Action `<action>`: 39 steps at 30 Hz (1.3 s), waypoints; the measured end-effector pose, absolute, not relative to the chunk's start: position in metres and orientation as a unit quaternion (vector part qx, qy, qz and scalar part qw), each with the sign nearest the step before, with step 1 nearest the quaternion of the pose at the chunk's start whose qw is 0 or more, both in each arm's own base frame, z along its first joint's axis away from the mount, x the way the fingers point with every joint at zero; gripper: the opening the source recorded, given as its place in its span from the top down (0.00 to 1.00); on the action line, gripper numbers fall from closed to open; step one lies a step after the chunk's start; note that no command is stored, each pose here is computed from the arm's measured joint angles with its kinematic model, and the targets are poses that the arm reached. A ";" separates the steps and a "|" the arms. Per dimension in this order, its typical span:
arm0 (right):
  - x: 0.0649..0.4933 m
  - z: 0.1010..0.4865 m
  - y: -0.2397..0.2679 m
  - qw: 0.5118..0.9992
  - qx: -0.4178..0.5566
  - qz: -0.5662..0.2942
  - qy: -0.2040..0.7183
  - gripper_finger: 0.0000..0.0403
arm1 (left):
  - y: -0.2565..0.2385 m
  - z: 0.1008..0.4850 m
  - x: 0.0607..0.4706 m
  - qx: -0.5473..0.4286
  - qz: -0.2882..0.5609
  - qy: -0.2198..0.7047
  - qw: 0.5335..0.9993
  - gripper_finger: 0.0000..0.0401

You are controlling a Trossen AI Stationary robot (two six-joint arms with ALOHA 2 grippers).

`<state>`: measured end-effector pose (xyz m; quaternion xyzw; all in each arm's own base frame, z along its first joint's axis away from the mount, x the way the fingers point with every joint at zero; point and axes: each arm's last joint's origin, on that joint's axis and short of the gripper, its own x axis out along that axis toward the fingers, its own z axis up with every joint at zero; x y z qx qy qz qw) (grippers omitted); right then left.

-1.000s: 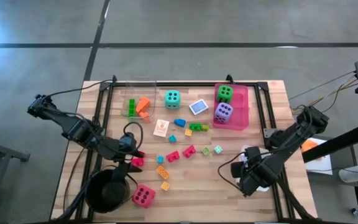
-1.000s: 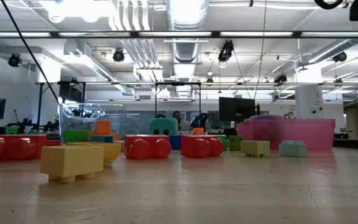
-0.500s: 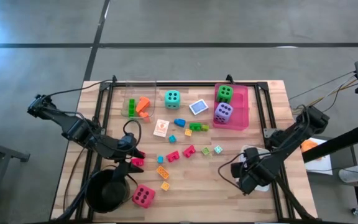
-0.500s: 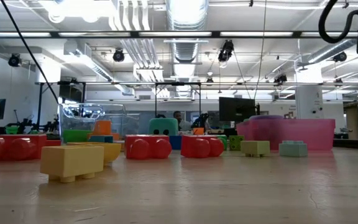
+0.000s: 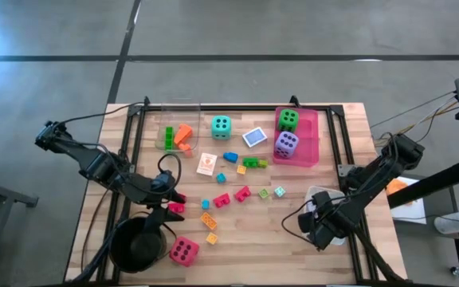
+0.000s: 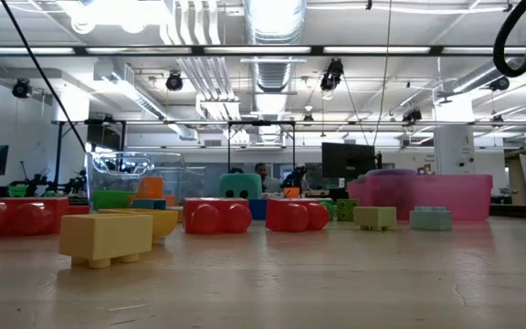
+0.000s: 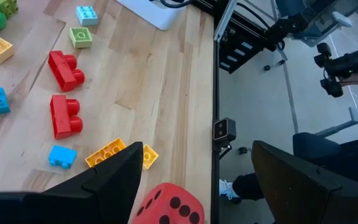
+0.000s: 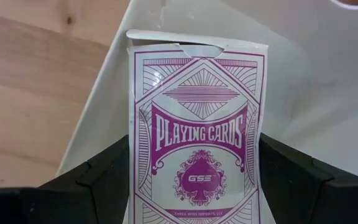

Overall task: Pick & Place Toys
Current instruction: Put the purple deck of cards into the white bin

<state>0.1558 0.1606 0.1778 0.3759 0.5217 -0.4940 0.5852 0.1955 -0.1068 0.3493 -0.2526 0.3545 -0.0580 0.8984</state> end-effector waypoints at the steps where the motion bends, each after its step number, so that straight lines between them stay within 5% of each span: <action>1: 0.155 0.177 0.160 0.587 0.373 -0.493 0.523 0.31 | -0.107 0.349 0.195 -0.253 -0.058 0.354 0.898 0.24; 30: 0.155 0.162 0.160 0.602 0.371 -0.452 0.545 0.31 | -0.107 0.349 0.196 -0.253 -0.054 0.353 0.899 0.24; 39: 0.155 0.162 0.160 0.603 0.370 -0.450 0.546 0.08 | -0.107 0.349 0.196 -0.256 -0.051 0.352 0.899 0.24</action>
